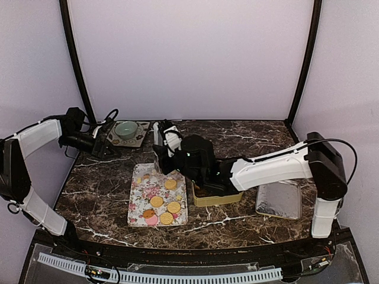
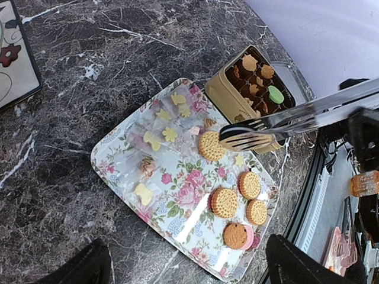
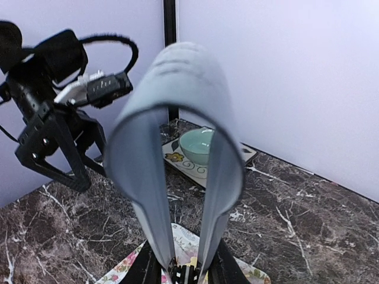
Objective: Pack the cookies
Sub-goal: Pick up the fake cookies from the plate, then place the fake cookies in the empty pocket of the box.
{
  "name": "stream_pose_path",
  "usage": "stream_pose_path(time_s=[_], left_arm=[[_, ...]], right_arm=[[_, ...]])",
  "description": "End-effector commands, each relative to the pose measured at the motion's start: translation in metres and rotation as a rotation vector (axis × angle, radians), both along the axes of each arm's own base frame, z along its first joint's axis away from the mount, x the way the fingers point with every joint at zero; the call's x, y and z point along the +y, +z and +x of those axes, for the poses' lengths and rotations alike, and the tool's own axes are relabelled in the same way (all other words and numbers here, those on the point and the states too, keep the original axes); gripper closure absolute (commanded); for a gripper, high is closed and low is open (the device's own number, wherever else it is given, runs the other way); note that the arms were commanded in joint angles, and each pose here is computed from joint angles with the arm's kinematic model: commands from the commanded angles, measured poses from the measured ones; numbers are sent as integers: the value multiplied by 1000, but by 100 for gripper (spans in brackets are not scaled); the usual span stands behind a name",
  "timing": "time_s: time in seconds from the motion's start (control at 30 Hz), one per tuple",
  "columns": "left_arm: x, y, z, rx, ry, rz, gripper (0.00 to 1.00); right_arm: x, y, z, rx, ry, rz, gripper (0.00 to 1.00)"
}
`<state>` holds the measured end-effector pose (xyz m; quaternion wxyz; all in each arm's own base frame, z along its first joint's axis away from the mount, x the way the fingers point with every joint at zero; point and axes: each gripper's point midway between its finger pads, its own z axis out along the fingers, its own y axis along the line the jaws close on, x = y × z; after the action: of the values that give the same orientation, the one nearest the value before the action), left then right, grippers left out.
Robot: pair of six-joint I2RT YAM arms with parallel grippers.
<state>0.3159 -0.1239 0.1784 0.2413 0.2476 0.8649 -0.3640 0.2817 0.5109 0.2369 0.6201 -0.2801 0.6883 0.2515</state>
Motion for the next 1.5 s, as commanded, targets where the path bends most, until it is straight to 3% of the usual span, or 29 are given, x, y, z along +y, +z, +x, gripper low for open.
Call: stream_pose_path(time_s=[0.0, 0.27, 0.57, 1.3, 1.37, 1.47], left_arm=[[-2, 7, -10, -7, -13, -19, 7], [-4, 10, -11, -11, -25, -33, 8], [-5, 10, -11, -5, -28, -40, 9], [-6, 13, -12, 0, -33, -50, 10], [-6, 12, -12, 2, -34, -49, 10], [-6, 12, -12, 4, -33, -48, 10]], right_arm=[[-56, 74, -8, -56, -60, 123, 88], [-176, 38, -14, 28, -221, 6, 91], [-249, 7, -9, 76, -331, -101, 92], [-244, -6, 0, 93, -269, -115, 91], [-245, -7, 0, 94, -273, -118, 88], [-248, -8, 0, 90, -279, -119, 75]])
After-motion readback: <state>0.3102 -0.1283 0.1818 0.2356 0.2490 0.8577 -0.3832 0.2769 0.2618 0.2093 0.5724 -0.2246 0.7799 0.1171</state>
